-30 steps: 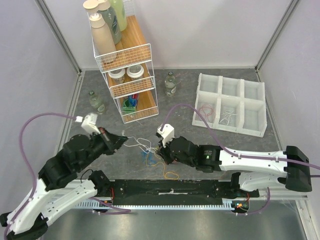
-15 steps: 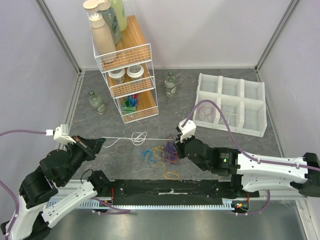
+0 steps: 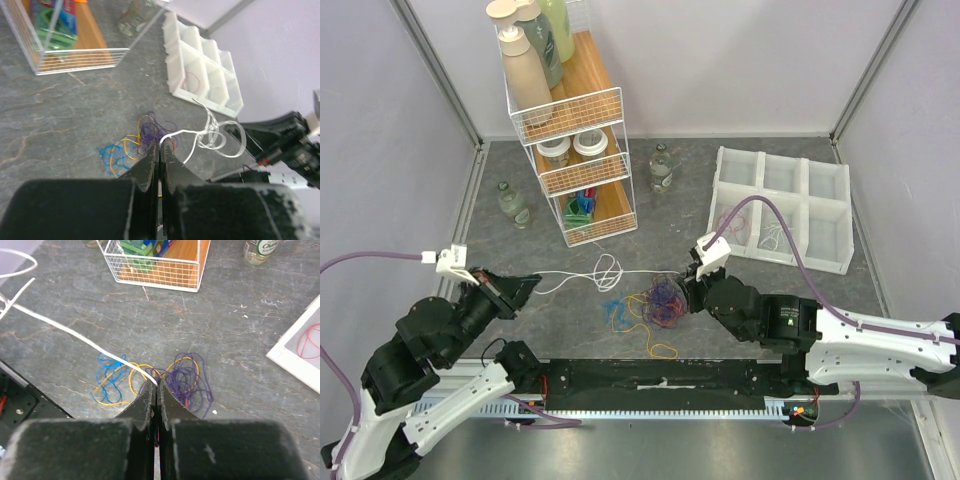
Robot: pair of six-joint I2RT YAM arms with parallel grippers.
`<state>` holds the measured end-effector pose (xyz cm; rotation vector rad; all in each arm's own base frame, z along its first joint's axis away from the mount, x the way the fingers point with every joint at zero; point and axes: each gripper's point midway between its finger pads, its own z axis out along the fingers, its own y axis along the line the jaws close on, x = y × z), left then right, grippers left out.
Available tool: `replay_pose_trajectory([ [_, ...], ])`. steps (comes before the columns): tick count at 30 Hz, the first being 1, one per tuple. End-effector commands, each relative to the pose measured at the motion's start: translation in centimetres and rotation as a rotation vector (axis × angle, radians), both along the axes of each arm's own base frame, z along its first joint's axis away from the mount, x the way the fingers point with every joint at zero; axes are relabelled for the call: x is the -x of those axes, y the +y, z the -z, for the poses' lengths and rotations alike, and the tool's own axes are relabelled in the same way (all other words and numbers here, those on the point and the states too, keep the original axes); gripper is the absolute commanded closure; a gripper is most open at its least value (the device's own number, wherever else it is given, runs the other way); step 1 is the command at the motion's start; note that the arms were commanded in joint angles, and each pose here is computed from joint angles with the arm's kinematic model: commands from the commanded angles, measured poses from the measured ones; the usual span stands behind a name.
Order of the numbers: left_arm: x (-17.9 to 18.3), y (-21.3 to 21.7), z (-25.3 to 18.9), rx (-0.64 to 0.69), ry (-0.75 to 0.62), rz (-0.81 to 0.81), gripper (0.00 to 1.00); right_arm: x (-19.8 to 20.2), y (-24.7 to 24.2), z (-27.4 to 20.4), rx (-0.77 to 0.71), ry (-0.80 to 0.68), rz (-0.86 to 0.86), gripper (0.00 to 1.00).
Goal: Untangle the cables
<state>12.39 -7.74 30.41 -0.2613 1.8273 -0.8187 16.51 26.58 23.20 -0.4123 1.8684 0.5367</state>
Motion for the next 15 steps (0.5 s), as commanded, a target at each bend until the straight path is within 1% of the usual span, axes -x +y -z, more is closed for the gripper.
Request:
replay_pose_trajectory([
  [1, -0.6, -3.9, -2.1, -0.047, -0.102, 0.172, 0.98, 0.1, -0.2, -0.1, 0.051, -0.022, -0.046, 1.0],
  [5, -0.4, -7.3, -1.9, -0.057, -0.089, 0.316, 0.98, 2.0, 3.1, -0.3, 0.043, -0.014, -0.243, 1.0],
  [6, -0.4, -7.9, -1.7, -0.056, -0.083, 0.343, 0.98, 2.7, 3.9, 0.1, 0.068, -0.014, -0.31, 0.99],
  [7, -0.3, -8.4, -1.7, -0.052, -0.083, 0.364, 0.98, 3.2, 4.5, 0.4, 0.087, -0.007, -0.356, 0.89],
  [8, -0.3, -8.9, -1.6, -0.05, -0.077, 0.383, 0.99, 3.4, 4.9, 0.6, 0.108, 0.0, -0.379, 0.74],
  [9, -0.3, -9.2, -1.4, -0.049, -0.069, 0.395, 0.98, 3.4, 5.1, 0.9, 0.127, 0.007, -0.382, 0.56],
  [10, -0.1, -9.7, -1.4, -0.042, -0.063, 0.418, 0.98, 3.2, 5.0, 1.2, 0.148, 0.01, -0.368, 0.34],
  [11, 0.0, -10.0, -1.3, -0.041, -0.056, 0.435, 0.98, 3.0, 5.1, 1.1, 0.15, 0.01, -0.361, 0.25],
  [12, 0.1, -10.2, -1.4, -0.037, -0.057, 0.445, 0.98, 3.1, 5.2, 1.0, 0.147, 0.009, -0.367, 0.19],
  [15, 0.3, -10.6, -1.4, -0.03, -0.051, 0.466, 0.98, 3.3, 6.3, 0.2, 0.088, -0.005, -0.395, 0.14],
])
